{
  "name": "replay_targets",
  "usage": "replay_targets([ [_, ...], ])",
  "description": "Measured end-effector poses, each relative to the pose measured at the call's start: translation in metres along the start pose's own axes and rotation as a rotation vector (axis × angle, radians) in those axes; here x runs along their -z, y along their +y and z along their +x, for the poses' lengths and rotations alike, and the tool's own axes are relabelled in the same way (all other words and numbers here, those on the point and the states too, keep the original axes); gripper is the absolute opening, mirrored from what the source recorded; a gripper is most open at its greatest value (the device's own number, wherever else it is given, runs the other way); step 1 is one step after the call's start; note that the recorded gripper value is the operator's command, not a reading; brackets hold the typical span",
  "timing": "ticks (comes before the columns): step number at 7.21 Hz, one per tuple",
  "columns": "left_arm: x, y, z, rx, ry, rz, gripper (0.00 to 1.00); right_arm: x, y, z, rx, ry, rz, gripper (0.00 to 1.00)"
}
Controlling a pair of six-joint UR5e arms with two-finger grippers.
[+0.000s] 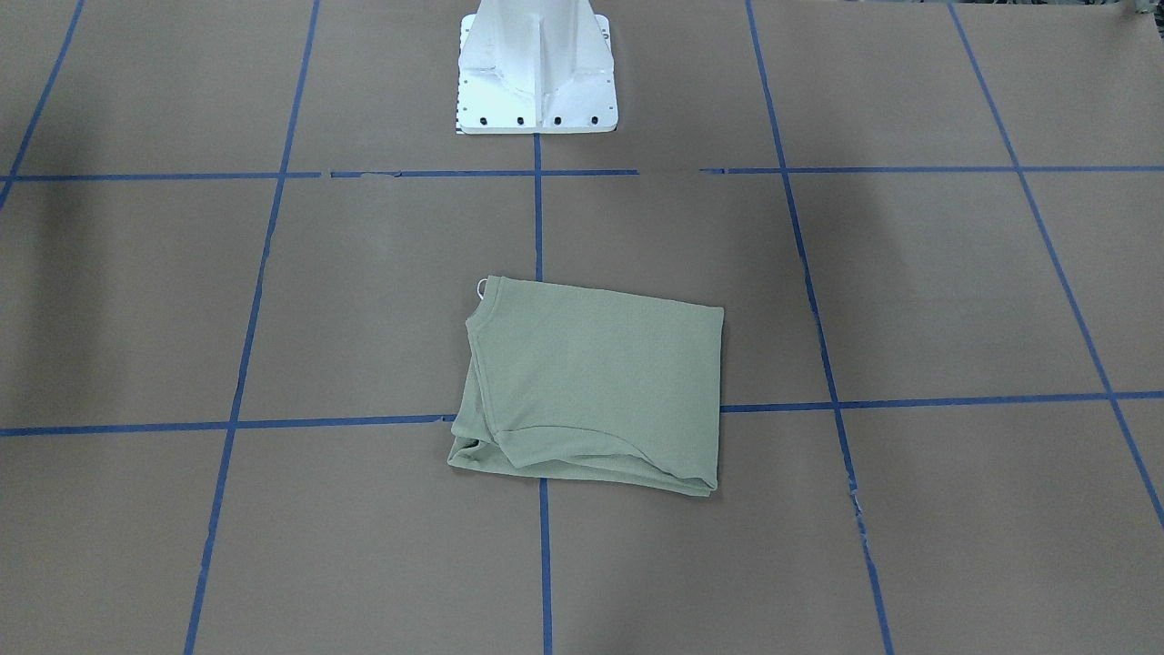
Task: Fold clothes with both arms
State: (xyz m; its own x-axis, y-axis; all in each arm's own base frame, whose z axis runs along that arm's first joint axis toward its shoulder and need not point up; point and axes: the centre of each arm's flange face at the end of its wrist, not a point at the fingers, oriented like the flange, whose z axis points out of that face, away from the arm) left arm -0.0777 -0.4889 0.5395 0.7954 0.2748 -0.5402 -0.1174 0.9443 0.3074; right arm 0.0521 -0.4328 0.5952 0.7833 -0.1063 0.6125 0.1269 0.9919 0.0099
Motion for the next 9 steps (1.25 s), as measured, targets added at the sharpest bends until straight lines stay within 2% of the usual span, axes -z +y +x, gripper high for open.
replay_targets([
  [2, -0.018, 0.048, -0.048, 0.015, 0.003, -0.029, 1.0, -0.019, 0.04, 0.021, -0.035, -0.019, 0.0, 1.0],
  [4, -0.028, 0.081, -0.058, 0.054, 0.073, -0.035, 1.0, -0.024, 0.048, 0.023, -0.046, -0.044, 0.0, 1.0],
  [6, -0.031, 0.087, -0.057, 0.071, 0.116, -0.029, 1.0, -0.023, 0.046, 0.02, -0.038, -0.067, 0.016, 1.0],
  [9, -0.034, 0.091, -0.056, 0.084, 0.142, -0.029, 1.0, -0.026, 0.044, 0.022, -0.023, -0.069, 0.049, 1.0],
])
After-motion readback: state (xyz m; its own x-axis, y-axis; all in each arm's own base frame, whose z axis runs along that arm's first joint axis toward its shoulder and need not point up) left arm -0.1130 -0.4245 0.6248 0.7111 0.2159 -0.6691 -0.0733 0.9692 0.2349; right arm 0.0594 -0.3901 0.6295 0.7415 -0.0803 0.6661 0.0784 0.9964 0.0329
